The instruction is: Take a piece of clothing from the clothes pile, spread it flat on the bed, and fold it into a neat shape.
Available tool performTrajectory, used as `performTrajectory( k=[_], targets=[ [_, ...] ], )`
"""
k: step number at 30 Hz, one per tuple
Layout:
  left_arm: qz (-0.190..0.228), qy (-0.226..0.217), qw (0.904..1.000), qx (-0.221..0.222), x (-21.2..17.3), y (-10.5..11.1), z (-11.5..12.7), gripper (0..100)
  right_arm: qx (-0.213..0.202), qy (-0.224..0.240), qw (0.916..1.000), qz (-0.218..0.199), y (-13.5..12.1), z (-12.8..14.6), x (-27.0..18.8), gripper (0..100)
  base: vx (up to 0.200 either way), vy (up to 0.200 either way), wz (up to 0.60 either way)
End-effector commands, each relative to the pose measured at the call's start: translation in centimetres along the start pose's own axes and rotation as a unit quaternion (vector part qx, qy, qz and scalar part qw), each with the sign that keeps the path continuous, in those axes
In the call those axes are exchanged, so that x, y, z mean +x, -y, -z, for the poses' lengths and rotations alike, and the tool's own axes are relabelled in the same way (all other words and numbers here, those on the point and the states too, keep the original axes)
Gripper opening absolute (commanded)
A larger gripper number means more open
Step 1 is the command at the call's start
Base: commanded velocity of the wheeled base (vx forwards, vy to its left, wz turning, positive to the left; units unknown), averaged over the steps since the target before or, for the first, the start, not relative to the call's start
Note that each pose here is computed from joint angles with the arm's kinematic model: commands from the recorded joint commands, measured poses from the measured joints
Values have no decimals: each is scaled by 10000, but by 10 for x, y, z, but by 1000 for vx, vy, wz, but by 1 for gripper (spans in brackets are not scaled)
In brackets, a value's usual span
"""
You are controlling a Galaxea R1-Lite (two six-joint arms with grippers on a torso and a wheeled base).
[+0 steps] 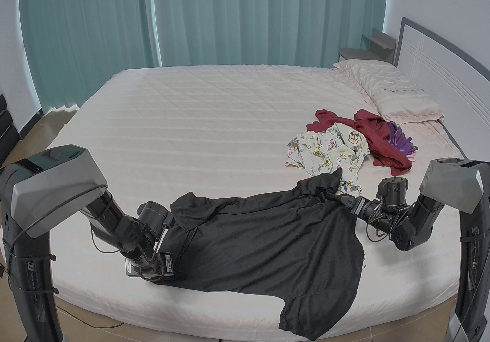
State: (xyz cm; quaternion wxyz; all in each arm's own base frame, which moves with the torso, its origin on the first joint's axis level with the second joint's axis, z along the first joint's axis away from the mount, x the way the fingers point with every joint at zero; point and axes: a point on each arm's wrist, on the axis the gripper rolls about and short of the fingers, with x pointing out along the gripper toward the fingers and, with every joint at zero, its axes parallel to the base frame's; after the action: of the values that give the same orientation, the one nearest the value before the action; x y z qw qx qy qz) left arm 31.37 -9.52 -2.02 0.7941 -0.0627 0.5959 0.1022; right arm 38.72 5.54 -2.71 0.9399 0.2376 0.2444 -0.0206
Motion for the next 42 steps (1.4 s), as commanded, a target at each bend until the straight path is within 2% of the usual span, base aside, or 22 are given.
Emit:
performTrajectory(
  k=[1,10,15,19,25,26,34,36,38,40,42],
  targets=[
    [-175,-105,9997,110,12,5,5,0,0,-15,10000,6,0,1,0,100,0,0,0],
    [-366,-363,9987,53,0,-9,13,0,-29,-184,9998,24,3,3,-13,100,0,0,0],
    [-574,-713,9958,88,-30,-24,23,0,-65,-619,9976,-288,5,8,-38,100,0,0,0],
    [-769,-1024,9916,148,-36,-29,30,0,-120,-744,9968,-251,8,13,-43,100,0,0,0],
    [-872,-1223,9885,195,-36,-34,39,0,-167,-893,9957,-192,11,20,-47,100,0,0,0],
    [-882,-1257,9879,216,-35,-34,41,100,-167,-913,9955,-180,12,21,-46,100,0,0,0],
    [-803,-1154,9900,143,-37,-33,36,100,-184,-904,9954,-253,7,21,-46,100,0,0,0],
    [-706,-993,9925,15,-42,-35,28,100,-181,-894,9955,-266,6,21,-45,100,0,0,0],
    [-557,-781,9953,-118,-49,-35,18,100,-173,-888,9955,-269,6,21,-45,100,0,0,0],
    [-138,-489,9982,-307,-57,-30,0,100,-158,-888,9955,-282,5,21,-44,100,0,0,0],
    [56,-305,9986,-437,-59,-24,-12,100,-163,-899,9953,-313,3,23,-44,100,0,0,0]
  ],
)
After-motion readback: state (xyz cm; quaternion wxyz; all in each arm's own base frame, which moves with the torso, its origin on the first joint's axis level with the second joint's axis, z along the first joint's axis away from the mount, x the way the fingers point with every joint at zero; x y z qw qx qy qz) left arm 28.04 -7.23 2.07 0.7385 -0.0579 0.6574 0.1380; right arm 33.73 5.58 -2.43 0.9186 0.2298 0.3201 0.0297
